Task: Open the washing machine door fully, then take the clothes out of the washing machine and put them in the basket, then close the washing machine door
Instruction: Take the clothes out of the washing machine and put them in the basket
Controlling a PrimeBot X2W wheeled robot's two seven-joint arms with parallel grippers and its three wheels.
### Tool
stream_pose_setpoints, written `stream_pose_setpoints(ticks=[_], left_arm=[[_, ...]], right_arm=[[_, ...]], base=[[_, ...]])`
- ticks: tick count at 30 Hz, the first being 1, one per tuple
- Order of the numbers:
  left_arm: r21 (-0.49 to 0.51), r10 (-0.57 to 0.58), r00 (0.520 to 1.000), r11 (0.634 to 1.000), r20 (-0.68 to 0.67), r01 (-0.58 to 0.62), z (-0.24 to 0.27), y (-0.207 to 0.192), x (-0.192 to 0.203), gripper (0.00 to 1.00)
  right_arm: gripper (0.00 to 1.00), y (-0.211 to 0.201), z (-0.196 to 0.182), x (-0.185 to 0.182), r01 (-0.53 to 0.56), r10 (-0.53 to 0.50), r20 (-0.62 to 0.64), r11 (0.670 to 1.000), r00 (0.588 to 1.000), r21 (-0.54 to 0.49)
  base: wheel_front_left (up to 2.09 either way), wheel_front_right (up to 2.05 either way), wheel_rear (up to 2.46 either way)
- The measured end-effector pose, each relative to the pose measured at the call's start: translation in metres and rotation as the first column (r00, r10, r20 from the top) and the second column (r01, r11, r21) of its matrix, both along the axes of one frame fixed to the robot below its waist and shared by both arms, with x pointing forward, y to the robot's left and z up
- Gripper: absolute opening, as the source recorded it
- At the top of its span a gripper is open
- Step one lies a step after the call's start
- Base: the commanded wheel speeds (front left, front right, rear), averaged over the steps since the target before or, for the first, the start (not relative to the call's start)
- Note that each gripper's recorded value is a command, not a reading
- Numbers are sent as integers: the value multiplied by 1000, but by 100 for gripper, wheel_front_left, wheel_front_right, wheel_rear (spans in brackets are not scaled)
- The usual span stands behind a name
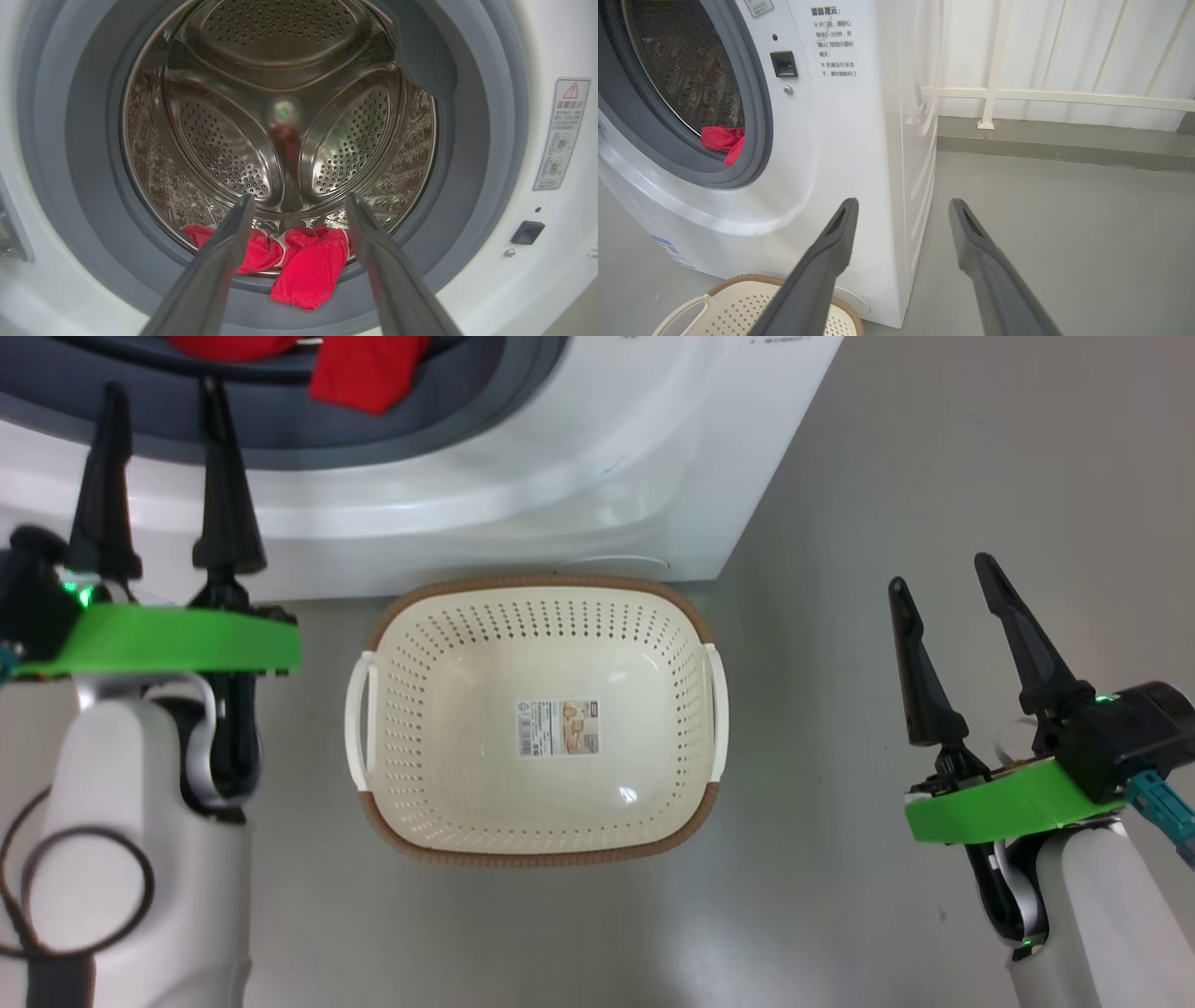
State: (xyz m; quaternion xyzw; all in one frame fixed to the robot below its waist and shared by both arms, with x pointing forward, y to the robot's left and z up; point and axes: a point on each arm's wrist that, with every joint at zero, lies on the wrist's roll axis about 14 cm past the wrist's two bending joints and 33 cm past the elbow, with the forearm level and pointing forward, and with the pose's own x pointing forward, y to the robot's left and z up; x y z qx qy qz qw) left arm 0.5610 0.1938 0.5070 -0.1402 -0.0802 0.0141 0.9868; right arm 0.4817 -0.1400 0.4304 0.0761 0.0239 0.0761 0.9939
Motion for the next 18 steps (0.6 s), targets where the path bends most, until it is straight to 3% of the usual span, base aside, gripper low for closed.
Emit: stream_pose_setpoints(ticks=[6, 11, 18], left_arm=[[42, -29, 999, 999, -35, 30, -15, -11, 29, 100], [171, -29, 996, 984, -85, 43, -28, -11, 61, 100], [231, -16, 978, 971, -206, 64, -58, -8, 87, 100]], right_arm=[[100, 0, -12, 8, -1, 1, -16, 1000, 1000, -1], [100, -1, -26, 13, 0, 0, -40, 1000, 999, -6], [100, -2, -37, 20, 4, -3, -56, 1000, 998, 13]], base=[[0, 0, 0], [0, 0, 0], [0, 0, 0]])
